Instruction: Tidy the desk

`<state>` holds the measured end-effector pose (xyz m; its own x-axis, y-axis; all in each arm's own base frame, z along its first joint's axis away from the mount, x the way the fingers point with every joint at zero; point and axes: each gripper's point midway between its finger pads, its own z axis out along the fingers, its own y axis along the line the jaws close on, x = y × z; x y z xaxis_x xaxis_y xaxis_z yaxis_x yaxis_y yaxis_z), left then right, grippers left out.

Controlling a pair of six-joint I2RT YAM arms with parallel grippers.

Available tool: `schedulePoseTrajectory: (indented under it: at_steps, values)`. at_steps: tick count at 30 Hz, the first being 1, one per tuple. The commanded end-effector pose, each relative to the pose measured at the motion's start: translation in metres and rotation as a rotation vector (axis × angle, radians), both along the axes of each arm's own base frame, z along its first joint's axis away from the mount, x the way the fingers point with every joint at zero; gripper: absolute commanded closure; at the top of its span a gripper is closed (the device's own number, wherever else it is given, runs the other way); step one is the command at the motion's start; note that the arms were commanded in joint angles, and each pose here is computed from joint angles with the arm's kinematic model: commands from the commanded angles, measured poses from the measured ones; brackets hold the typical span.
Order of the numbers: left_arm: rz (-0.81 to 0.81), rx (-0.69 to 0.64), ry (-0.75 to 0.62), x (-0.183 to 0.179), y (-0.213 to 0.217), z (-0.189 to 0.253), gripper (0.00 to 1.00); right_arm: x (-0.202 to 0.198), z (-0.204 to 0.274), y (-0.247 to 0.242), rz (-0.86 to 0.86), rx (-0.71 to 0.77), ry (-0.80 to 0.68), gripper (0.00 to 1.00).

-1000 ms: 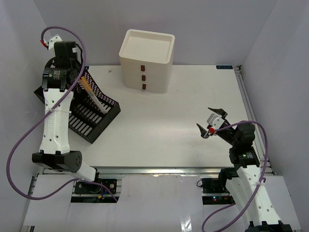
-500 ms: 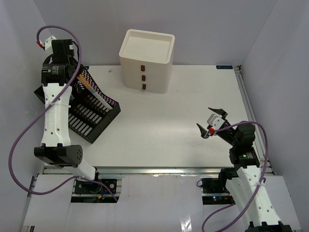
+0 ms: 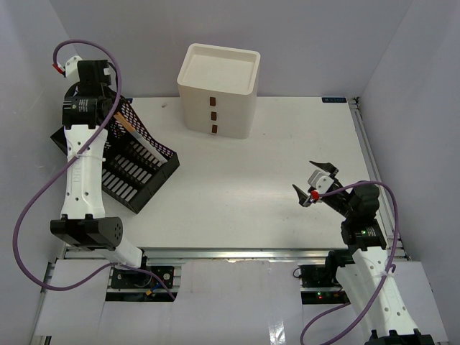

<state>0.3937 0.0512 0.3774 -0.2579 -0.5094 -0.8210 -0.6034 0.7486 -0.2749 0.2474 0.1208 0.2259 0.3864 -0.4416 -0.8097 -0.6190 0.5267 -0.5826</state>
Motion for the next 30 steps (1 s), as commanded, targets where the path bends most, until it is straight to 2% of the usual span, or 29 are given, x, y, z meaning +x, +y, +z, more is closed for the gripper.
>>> schedulePoseTrajectory:
  at_steps: [1, 8, 30]
  values:
    - [-0.006, 0.025, -0.008, -0.011, 0.001, 0.010, 1.00, 0.000, 0.008, 0.000, 0.005, 0.005, -0.038, 0.08]
    - [-0.012, 0.099, 0.009, -0.019, 0.009, 0.004, 1.00, 0.000, 0.008, 0.001, 0.009, 0.005, -0.038, 0.08]
    - [0.002, 0.113, -0.082, -0.006, 0.012, 0.032, 1.00, 0.001, 0.004, 0.000, 0.008, 0.000, -0.028, 0.08]
